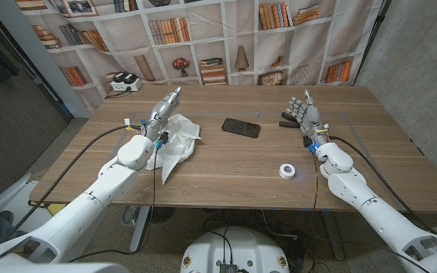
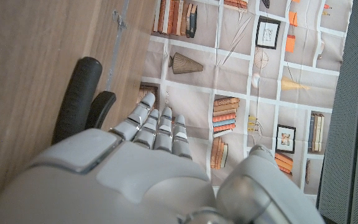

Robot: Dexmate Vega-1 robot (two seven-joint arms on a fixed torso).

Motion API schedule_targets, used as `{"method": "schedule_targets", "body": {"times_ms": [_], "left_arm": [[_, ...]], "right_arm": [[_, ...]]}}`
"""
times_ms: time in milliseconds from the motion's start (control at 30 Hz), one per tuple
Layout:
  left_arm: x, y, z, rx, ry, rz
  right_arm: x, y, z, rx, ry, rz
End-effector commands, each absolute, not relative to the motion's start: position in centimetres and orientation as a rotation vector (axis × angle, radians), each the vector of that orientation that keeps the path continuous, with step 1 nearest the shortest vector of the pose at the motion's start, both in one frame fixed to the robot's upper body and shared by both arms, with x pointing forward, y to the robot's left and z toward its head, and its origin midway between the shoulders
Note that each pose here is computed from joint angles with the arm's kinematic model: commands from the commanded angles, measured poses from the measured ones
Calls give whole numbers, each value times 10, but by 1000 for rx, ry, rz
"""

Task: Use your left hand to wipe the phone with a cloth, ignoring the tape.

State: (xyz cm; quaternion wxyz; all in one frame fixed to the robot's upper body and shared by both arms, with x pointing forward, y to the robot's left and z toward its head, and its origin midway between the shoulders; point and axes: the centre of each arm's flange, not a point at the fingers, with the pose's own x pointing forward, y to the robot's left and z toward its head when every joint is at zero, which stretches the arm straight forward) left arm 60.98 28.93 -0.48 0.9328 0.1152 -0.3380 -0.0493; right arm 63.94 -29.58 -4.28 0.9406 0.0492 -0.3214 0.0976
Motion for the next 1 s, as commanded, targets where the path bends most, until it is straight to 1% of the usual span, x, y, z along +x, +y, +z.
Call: {"method": "schedule_targets", "body": {"times_ms": [33,600,1000], "left_arm": [[596,289,-2,381,-767,23],[570,294,8,693,-798,229],[551,295,5,850,-789,360]], "right_arm": [[634,-294,-36,80,-683,188],[633,-288,-35,87,-678,171],[636,-288,-39,113,-659,148]]}}
